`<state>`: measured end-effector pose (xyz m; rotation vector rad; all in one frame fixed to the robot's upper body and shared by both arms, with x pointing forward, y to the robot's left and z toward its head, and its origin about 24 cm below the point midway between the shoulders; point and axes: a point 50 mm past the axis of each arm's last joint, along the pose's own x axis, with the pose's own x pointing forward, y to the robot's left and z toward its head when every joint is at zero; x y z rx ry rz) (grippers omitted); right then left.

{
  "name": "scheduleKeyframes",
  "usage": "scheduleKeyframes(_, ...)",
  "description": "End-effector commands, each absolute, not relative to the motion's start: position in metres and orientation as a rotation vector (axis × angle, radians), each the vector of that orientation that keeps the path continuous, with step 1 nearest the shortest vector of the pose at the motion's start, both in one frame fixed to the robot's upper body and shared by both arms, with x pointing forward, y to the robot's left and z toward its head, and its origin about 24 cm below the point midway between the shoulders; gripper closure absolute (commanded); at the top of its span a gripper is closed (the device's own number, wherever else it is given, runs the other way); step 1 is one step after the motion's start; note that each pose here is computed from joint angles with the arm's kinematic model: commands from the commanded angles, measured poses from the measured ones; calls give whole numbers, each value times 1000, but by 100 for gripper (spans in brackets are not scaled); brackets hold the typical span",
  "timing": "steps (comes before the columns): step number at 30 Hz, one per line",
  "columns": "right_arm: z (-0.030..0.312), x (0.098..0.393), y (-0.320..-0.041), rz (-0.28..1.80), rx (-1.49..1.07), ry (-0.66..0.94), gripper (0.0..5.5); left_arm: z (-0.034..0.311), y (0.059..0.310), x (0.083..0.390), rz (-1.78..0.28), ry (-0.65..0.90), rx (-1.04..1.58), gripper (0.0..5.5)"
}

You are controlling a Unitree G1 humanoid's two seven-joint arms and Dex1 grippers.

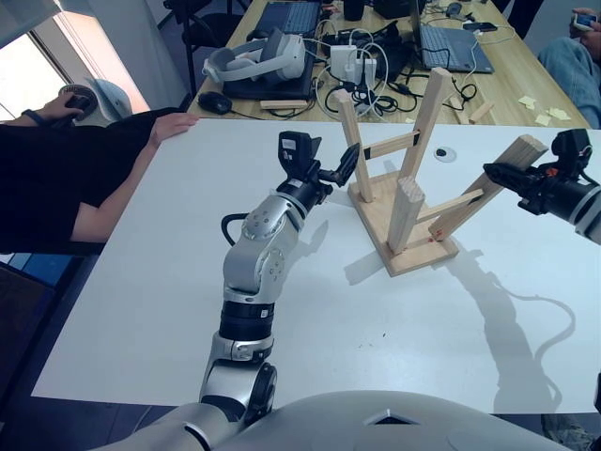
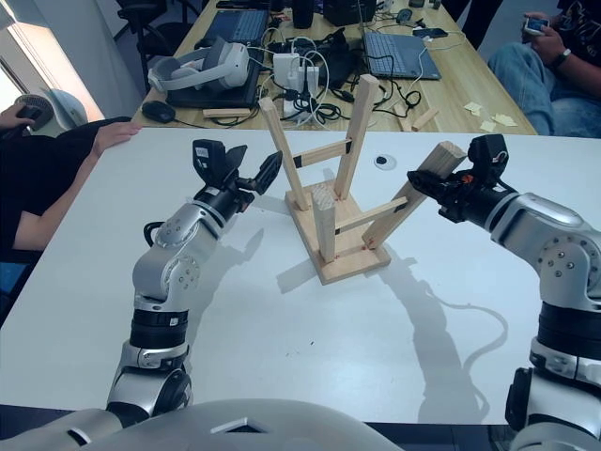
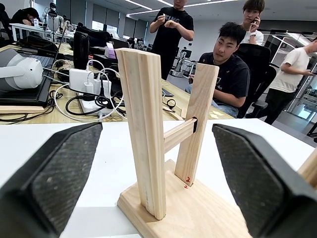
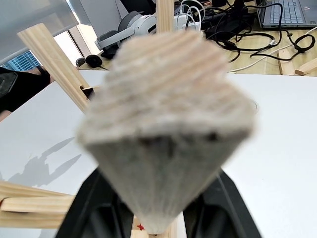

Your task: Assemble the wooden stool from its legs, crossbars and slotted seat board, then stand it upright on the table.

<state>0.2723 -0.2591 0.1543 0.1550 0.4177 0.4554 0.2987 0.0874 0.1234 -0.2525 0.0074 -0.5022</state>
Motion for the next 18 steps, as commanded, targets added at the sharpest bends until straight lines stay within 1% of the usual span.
scheduleKeyframes(1,117,261,-262,406,111,560,450,126,85,301,-504,1,-248,139)
scheduleKeyframes(5,114,255,-259,418,117,525,450,126,86,301,-500,1,-245,139)
scheduleKeyframes(9,112,256,-257,407,120,506,450,126,86,301,-500,1,-243,139)
scheduleKeyframes(18,108,255,-262,357,80,496,450,125,86,301,-500,7,-239,139)
